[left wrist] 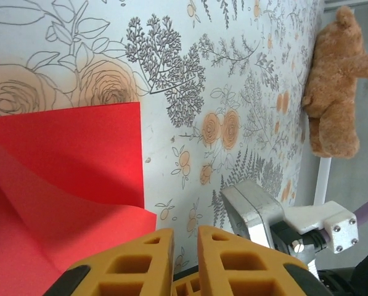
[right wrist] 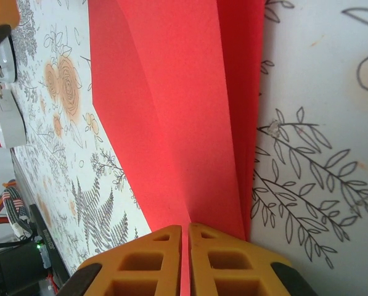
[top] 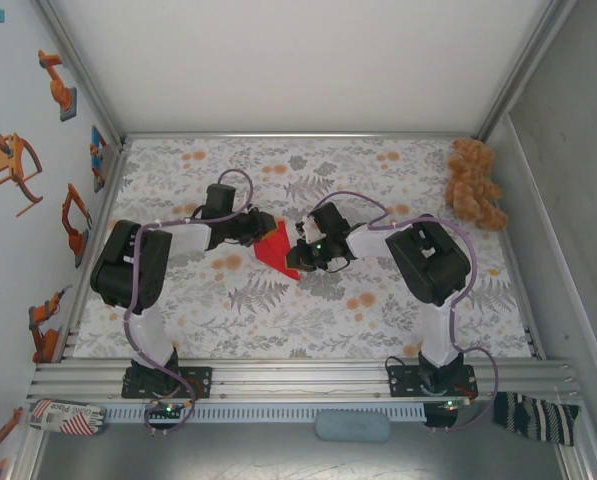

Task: Fold a paper plane with a square sheet of paper (pick it up from the middle)
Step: Fourth fold the wing at the center of the table.

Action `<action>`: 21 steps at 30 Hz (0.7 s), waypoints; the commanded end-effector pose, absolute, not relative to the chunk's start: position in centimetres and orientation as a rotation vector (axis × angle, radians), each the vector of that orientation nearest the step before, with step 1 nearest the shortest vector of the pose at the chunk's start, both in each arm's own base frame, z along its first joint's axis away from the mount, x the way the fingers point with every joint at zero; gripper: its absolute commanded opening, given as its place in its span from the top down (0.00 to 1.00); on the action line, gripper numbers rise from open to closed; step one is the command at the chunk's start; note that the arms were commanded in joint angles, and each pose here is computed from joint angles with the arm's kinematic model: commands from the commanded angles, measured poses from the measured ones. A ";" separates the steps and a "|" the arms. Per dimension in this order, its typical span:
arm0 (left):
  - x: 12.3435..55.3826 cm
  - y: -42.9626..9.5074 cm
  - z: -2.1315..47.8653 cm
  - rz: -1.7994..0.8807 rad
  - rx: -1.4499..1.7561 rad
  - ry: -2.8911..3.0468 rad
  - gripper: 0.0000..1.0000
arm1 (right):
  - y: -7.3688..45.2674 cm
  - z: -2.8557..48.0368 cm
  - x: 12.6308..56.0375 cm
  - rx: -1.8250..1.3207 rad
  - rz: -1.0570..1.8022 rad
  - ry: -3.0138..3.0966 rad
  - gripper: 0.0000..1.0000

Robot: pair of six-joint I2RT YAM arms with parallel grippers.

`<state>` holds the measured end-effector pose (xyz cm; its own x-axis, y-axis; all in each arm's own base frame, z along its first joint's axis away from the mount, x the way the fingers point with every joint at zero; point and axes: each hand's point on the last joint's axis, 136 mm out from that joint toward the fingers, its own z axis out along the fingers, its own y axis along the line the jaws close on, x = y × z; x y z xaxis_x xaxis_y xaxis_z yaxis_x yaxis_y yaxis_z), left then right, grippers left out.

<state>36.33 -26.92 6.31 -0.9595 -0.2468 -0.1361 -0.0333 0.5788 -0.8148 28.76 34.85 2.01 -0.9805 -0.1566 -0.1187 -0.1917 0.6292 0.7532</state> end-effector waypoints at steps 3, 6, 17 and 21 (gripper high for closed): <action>34.5 -26.6 4.2 -1.294 -0.211 2.638 0.84 | 33.7 -0.1 27.8 -0.280 1.195 2.897 0.89; 34.3 -27.1 3.7 -1.307 -0.201 2.648 0.85 | 33.7 -0.1 27.8 -0.281 1.197 2.897 0.89; 34.5 -27.0 1.1 -1.239 -0.267 2.741 0.86 | 33.7 0.2 27.8 -0.280 1.199 2.896 0.89; 33.8 -26.3 -0.3 -1.163 -0.293 2.814 0.86 | 34.6 2.9 28.6 -0.277 1.267 2.814 0.89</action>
